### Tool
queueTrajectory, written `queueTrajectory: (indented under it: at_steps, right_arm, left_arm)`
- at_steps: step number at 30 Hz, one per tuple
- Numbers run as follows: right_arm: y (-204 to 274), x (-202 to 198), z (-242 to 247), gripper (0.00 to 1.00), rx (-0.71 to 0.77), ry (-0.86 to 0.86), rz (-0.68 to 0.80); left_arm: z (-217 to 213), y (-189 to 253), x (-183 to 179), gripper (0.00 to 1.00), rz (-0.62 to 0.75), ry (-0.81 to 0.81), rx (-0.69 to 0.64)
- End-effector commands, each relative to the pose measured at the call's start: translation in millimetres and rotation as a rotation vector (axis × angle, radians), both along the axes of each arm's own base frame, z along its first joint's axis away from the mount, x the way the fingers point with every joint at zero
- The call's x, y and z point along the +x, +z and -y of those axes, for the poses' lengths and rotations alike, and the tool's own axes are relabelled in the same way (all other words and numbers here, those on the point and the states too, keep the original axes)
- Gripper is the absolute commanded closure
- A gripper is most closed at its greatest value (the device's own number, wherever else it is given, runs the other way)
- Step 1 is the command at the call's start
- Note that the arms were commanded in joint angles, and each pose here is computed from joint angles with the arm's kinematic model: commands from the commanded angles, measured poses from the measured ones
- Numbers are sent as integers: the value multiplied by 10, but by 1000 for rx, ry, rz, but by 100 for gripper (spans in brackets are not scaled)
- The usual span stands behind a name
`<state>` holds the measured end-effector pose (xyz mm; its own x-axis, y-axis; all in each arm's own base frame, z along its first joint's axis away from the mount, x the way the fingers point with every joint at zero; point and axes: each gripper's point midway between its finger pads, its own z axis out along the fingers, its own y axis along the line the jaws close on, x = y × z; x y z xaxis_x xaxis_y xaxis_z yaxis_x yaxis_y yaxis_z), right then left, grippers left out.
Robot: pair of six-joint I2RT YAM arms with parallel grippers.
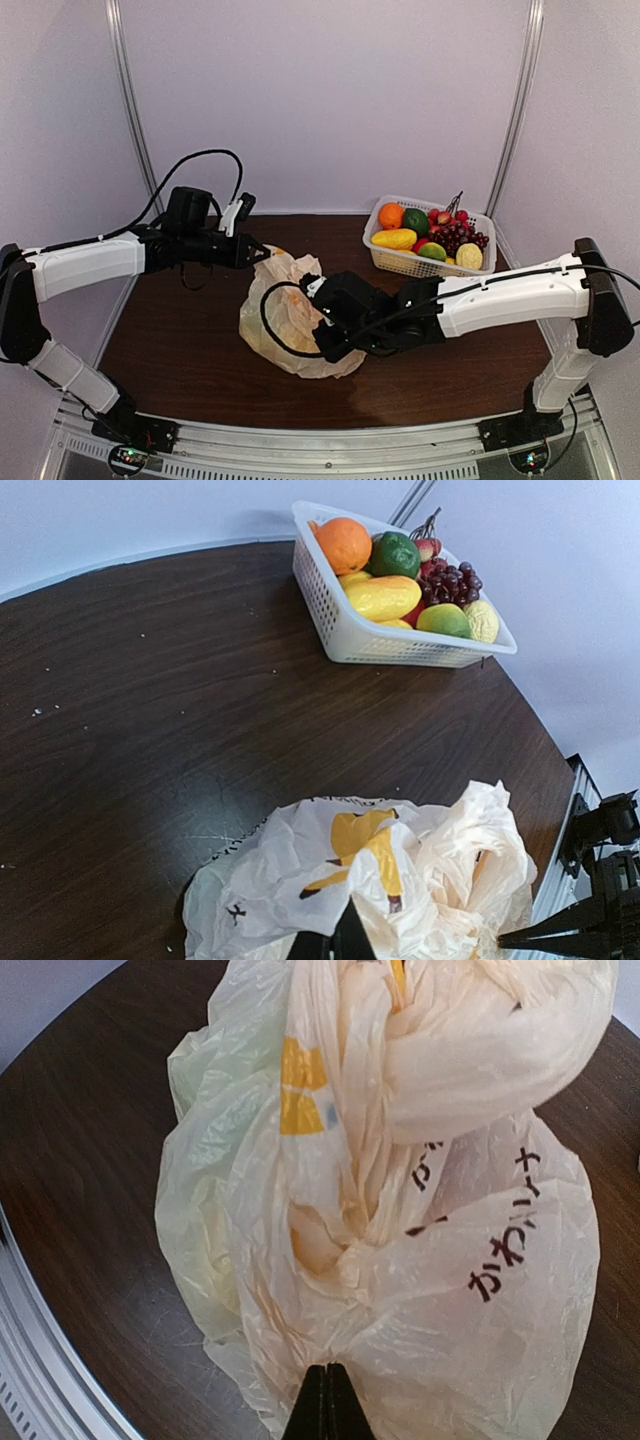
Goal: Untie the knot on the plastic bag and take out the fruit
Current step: Untie the bag handles from the takeout bag.
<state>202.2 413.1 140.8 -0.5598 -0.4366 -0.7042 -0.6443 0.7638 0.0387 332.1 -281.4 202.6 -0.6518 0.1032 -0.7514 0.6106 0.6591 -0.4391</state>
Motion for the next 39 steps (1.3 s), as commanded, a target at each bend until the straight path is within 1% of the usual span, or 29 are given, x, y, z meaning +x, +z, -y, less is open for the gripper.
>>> queueTrajectory:
  at_steps: [1,6,10,11,13,14,15,19,25,31,36,39]
  right_arm:
    - [-85,-97,120,100,11,-12,-44]
    - [-132,-137,177,100,-1,-14,-52]
    - [93,-157,129,100,36,5,-15]
    - [171,-163,111,96,46,13,-5]
    - [300,-169,81,84,49,26,21]
    - [349,-168,67,77,50,30,32]
    - [403,-162,48,69,51,36,43]
    - [476,-116,-17,53,35,41,74]
    - [364,-26,-139,46,-43,50,102]
    - [234,91,-148,31,-126,24,147]
    - [162,192,-69,28,-196,-19,195]
    - [142,230,-56,29,-212,-32,211]
  left_arm:
    - [-79,159,103,100,62,35,-5]
    - [-103,159,118,100,64,44,-3]
    - [-88,132,116,100,57,35,-3]
    - [-82,130,115,100,56,33,-4]
    - [-74,123,110,100,52,28,-6]
    - [-69,121,107,100,51,25,-8]
    - [-63,120,105,100,49,22,-10]
    - [-56,114,99,100,45,18,-12]
    - [-55,121,98,100,47,17,-14]
    - [-52,124,94,100,46,14,-16]
    - [-46,118,91,100,43,11,-18]
    - [-45,109,95,100,42,12,-16]
